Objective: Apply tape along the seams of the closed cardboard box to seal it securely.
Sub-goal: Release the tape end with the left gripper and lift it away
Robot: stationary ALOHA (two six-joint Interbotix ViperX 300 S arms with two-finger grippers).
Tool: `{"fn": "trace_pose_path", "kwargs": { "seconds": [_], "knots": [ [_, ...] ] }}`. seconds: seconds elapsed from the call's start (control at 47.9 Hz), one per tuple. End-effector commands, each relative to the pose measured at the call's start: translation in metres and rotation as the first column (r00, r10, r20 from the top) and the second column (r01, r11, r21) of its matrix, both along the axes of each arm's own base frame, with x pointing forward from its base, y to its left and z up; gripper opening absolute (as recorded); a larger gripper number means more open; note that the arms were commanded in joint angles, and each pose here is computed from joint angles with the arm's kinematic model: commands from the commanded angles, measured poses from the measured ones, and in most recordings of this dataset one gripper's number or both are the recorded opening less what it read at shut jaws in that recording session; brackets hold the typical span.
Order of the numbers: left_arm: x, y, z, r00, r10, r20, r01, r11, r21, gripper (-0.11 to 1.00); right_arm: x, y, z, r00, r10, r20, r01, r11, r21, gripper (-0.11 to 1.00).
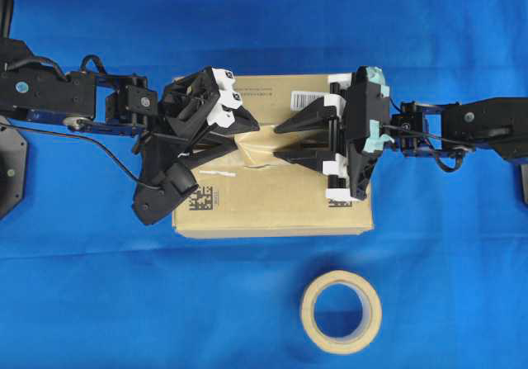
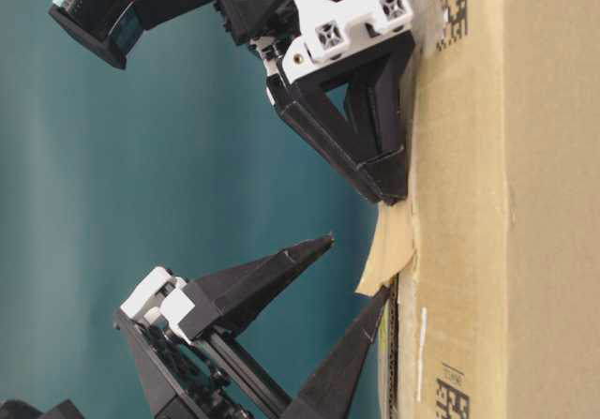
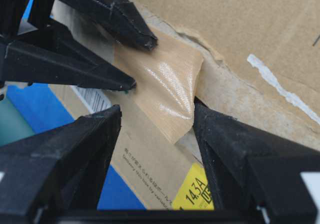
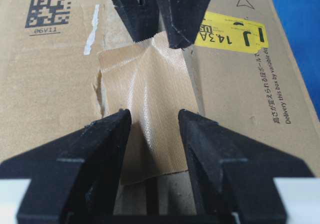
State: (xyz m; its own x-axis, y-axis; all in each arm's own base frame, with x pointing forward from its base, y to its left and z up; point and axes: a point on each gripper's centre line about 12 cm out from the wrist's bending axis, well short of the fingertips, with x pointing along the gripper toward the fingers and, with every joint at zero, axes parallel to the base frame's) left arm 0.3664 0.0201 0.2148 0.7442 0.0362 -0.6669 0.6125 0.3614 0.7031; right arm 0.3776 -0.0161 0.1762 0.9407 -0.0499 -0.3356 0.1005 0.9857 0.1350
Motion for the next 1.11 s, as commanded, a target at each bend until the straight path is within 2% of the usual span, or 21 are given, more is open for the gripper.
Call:
{"fn": "trace_pose_path", "kwargs": {
  "seconds": [0.0, 0.25, 0.814, 0.939, 1.022, 1.085],
  "knots": [
    [0.002, 0.002, 0.015, 1.000, -0.004, 0.019, 0.004, 1.000, 0.012, 0.58, 0.002, 0.001, 0.007, 1.000, 0.001, 0.023, -0.001, 1.000, 0.002, 0.47],
    [0.000, 0.002, 0.016, 0.998, -0.031, -0.045, 0.033, 0.999, 0.034, 0.58, 0.001, 0.002, 0.006, 1.000, 0.002, 0.020, -0.002, 1.000, 0.003, 0.47],
    [-0.011, 0.002, 0.025, 1.000, -0.024, -0.014, 0.025, 0.999, 0.033, 0.58, 0.001, 0.003, 0.006, 1.000, 0.004, 0.019, -0.004, 1.000, 0.004, 0.47],
    [-0.010, 0.002, 0.035, 0.998, -0.002, 0.067, 0.002, 1.000, 0.009, 0.58, 0.001, 0.004, 0.007, 1.000, 0.007, 0.023, -0.007, 1.000, 0.004, 0.47],
    [-0.010, 0.001, 0.040, 0.988, 0.037, 0.150, -0.032, 0.999, -0.035, 0.58, 0.000, 0.004, 0.009, 1.000, 0.008, 0.026, -0.009, 1.000, 0.004, 0.47],
    [-0.009, 0.001, 0.042, 0.977, 0.078, 0.201, -0.061, 0.994, -0.087, 0.58, -0.001, 0.004, 0.011, 1.000, 0.007, 0.029, -0.007, 1.000, 0.006, 0.47]
  ]
}}
